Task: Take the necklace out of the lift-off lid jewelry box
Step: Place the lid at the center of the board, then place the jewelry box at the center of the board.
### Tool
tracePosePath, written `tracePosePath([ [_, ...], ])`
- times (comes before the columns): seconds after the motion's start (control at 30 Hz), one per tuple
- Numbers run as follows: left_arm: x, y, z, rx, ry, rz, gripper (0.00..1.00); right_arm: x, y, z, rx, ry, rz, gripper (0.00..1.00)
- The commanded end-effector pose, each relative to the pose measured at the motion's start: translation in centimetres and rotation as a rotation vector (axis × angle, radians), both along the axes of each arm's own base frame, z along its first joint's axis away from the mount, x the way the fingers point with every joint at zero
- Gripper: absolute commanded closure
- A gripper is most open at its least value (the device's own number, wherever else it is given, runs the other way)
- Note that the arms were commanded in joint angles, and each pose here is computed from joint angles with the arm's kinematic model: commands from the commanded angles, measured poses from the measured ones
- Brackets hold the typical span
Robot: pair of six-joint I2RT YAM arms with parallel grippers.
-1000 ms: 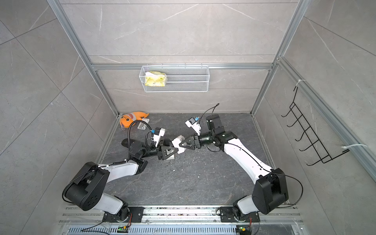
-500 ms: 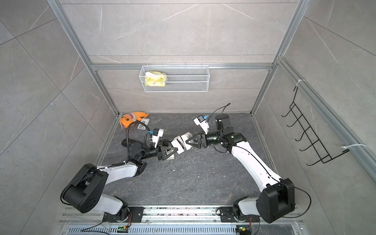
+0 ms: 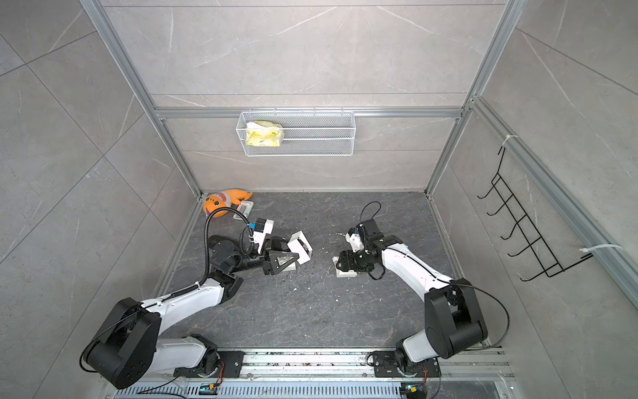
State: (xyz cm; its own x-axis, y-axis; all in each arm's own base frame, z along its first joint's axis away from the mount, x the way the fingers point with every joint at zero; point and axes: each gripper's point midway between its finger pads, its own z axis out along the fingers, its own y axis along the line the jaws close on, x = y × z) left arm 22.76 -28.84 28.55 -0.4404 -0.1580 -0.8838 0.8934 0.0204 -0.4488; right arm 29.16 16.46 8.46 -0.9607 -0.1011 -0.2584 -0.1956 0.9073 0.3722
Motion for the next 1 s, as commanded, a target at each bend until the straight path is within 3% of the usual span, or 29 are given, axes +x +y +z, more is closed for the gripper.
tracePosePath([
  [0.0,-0.3,0.0,1.2,0.0,-0.074,-0.012,0.32,-0.5,-2.8,-2.4,-0.159,0.052,-0.06,0.26],
  [0.3,-0.1,-0.3,0.8,-0.004,-0.051,-0.027,0.32,-0.4,-2.6,-3.0,-0.167,0.066,-0.031,0.19],
  [0.37,-0.2,-0.3,0.7,-0.002,-0.052,-0.037,0.32,-0.1,-0.5,-0.9,-0.039,0.014,0.022,0.21],
  [0.5,-0.5,-0.4,0.7,0.002,-0.053,-0.063,0.32,-0.5,6.5,8.2,0.443,-0.169,0.243,0.35],
  [0.6,-0.6,-0.5,0.8,0.004,-0.056,-0.083,0.32,-0.7,8.4,13.8,0.615,-0.27,0.34,0.48],
  [0.7,-0.8,-0.6,0.9,0.005,-0.06,-0.105,0.32,-0.6,9.6,17.6,0.708,-0.325,0.408,0.63],
  [0.97,-1.6,-0.8,1.2,0.007,-0.08,-0.164,0.32,-2.7,10.9,21.1,0.788,-0.372,0.521,0.61],
])
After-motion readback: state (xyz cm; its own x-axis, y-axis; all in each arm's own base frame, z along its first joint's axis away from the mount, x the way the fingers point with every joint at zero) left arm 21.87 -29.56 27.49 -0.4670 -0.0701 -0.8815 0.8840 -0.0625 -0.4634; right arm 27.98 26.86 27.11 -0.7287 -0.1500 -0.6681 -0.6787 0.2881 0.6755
